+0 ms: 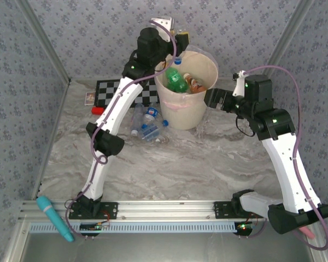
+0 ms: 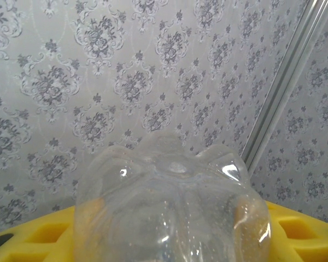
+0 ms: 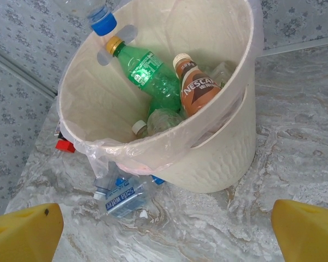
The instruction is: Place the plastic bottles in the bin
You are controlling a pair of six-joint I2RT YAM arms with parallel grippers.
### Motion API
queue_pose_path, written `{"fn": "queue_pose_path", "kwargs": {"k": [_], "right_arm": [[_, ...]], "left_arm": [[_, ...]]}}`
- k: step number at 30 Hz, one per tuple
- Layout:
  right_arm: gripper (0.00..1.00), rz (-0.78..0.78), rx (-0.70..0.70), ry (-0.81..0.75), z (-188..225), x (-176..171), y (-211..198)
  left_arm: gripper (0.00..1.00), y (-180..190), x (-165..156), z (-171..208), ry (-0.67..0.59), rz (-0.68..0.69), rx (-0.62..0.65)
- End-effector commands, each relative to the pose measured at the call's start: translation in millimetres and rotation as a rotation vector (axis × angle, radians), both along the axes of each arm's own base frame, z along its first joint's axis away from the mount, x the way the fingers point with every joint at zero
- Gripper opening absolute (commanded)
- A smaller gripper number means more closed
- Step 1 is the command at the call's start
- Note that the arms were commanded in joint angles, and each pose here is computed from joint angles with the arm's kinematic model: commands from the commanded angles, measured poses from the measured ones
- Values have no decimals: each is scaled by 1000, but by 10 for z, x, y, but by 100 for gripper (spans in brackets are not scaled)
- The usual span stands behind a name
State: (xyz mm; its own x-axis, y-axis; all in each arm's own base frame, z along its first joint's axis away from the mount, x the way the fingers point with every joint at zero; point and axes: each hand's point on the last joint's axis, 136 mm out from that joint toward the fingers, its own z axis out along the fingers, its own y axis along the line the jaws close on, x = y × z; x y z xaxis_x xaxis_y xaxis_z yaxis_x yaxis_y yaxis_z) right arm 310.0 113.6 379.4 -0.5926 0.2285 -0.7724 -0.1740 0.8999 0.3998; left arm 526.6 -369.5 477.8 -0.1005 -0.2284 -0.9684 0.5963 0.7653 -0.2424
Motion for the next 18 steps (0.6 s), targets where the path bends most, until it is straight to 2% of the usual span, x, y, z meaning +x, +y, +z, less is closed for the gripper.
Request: {"fn": "queue_pose_path", "kwargs": {"k": [1, 18], "right_arm": [[100, -14, -4, -30, 148, -81, -67], [100, -32, -14, -16, 168, -104, -121]], "left_arm": [[43, -24, -45, 325, -109, 7, -86], [44, -220, 81, 181, -131, -17, -163]]}}
